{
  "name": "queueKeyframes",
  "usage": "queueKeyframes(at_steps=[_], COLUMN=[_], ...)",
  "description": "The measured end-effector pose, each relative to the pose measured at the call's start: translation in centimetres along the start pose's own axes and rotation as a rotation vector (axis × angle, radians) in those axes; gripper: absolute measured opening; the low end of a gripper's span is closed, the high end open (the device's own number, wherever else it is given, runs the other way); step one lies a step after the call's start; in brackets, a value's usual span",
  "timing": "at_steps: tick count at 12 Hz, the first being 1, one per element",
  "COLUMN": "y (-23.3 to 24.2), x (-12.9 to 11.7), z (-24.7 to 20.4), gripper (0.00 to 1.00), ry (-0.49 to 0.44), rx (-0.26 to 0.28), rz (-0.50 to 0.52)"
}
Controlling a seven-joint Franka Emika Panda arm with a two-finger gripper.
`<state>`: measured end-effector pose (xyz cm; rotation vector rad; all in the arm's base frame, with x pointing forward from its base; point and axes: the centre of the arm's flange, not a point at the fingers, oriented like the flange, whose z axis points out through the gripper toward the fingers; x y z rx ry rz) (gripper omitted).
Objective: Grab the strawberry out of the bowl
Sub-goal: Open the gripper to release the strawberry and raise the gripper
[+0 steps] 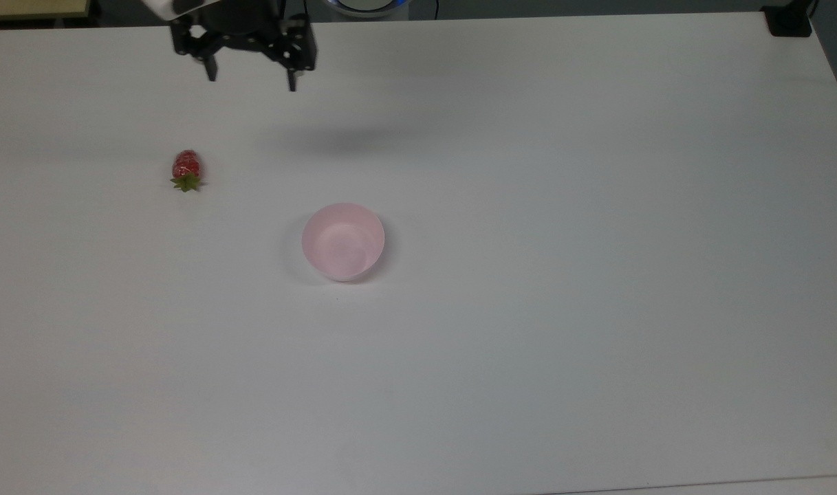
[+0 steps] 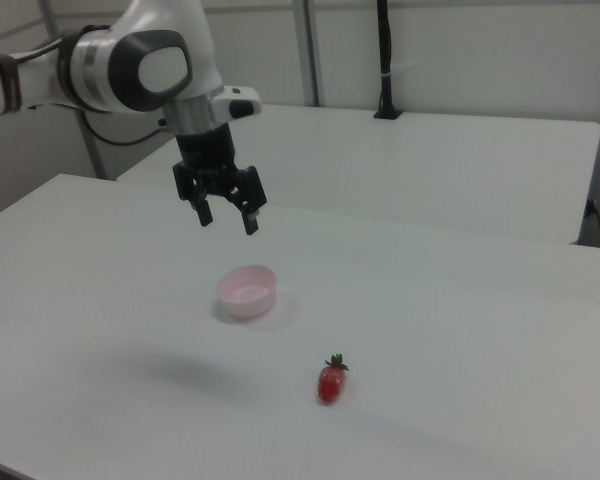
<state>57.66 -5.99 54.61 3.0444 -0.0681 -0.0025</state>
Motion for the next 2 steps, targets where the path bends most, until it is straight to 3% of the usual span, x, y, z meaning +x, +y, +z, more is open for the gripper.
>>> queueKeyframes(at_steps=[2], y=[-1.59], x=[-0.01], z=[-0.36], gripper=[1.0], ry=[0.006], rx=[-0.001], rz=[0.04])
